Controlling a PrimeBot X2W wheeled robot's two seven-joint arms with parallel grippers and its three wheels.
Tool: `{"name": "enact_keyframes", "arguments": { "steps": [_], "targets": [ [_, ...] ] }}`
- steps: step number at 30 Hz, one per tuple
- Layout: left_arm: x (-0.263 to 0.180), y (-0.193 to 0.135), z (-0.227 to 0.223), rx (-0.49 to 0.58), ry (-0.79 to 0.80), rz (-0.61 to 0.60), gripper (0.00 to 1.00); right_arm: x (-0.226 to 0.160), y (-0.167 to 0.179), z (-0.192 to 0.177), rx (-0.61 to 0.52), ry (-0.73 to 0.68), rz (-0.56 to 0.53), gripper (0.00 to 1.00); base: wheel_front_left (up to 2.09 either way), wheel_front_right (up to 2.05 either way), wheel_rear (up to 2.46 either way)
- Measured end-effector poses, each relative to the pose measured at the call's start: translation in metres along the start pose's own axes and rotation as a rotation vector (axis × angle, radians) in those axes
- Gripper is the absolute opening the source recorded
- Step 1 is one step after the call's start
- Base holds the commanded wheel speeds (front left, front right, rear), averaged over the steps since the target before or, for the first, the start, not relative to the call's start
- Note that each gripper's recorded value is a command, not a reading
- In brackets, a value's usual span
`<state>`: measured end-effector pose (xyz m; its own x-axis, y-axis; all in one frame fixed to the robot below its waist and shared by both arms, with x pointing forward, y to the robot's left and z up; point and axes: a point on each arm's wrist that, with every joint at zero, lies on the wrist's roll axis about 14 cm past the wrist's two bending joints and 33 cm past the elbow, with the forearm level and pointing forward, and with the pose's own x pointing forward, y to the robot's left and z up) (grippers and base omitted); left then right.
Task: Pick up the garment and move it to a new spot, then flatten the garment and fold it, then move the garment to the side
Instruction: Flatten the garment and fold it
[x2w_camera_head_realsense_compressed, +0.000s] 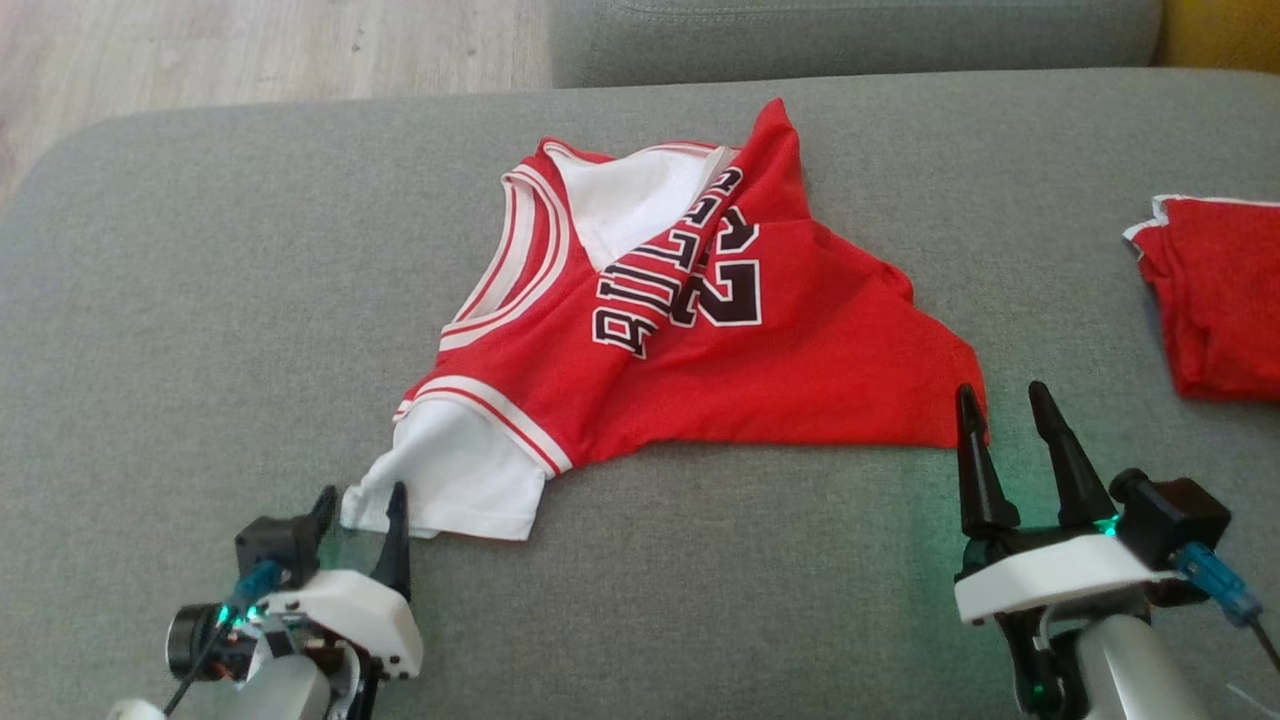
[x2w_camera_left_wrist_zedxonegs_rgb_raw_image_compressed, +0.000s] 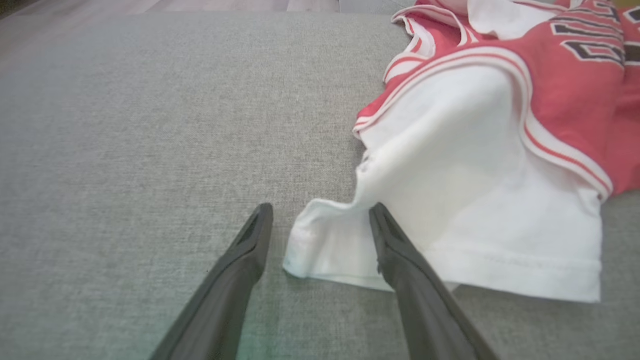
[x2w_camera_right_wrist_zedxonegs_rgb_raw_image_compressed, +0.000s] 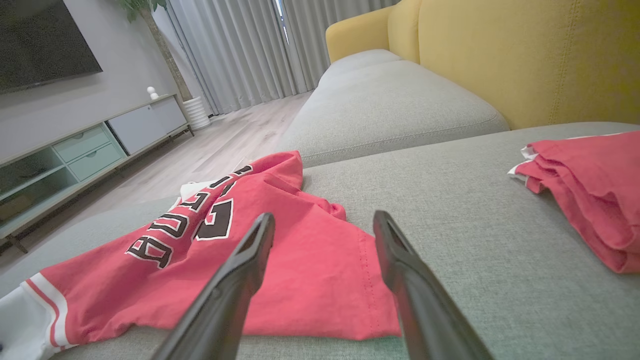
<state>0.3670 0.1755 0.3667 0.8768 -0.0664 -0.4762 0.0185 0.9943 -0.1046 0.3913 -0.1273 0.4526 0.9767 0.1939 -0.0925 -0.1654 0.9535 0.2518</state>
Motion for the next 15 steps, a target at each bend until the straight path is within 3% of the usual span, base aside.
{"name": "enact_keyframes", "arguments": {
  "steps": [7, 8, 9, 10, 11, 15],
  "targets": [
    [0.01, -0.001, -0.007, 0.024, 0.075, -0.01, 1.0, 0.006, -0.002, 0.001, 0.0, -0.004, -0.003, 1.0, 0.0, 0.0, 0.0],
    [0.011, -0.001, -0.006, 0.025, 0.078, -0.009, 0.96, 0.006, -0.002, 0.001, 0.0, -0.006, -0.004, 1.0, 0.0, 0.0, 0.0],
    [0.012, 0.0, -0.005, 0.026, 0.081, -0.008, 0.45, 0.006, -0.003, 0.001, 0.0, -0.006, -0.005, 1.0, 0.0, 0.0, 0.0],
    [0.012, 0.0, -0.004, 0.026, 0.08, -0.007, 0.15, 0.006, -0.003, 0.001, 0.0, -0.007, -0.005, 1.0, 0.0, 0.0, 0.0],
    [0.011, 0.0, -0.004, 0.024, 0.082, -0.006, 0.0, 0.006, -0.003, 0.001, 0.0, -0.005, -0.006, 1.0, 0.0, 0.0, 0.0],
    [0.007, 0.002, -0.001, 0.008, 0.062, 0.003, 0.0, 0.004, -0.003, 0.0, -0.001, -0.001, -0.008, 1.0, 0.0, 0.0, 0.0]
  ]
}}
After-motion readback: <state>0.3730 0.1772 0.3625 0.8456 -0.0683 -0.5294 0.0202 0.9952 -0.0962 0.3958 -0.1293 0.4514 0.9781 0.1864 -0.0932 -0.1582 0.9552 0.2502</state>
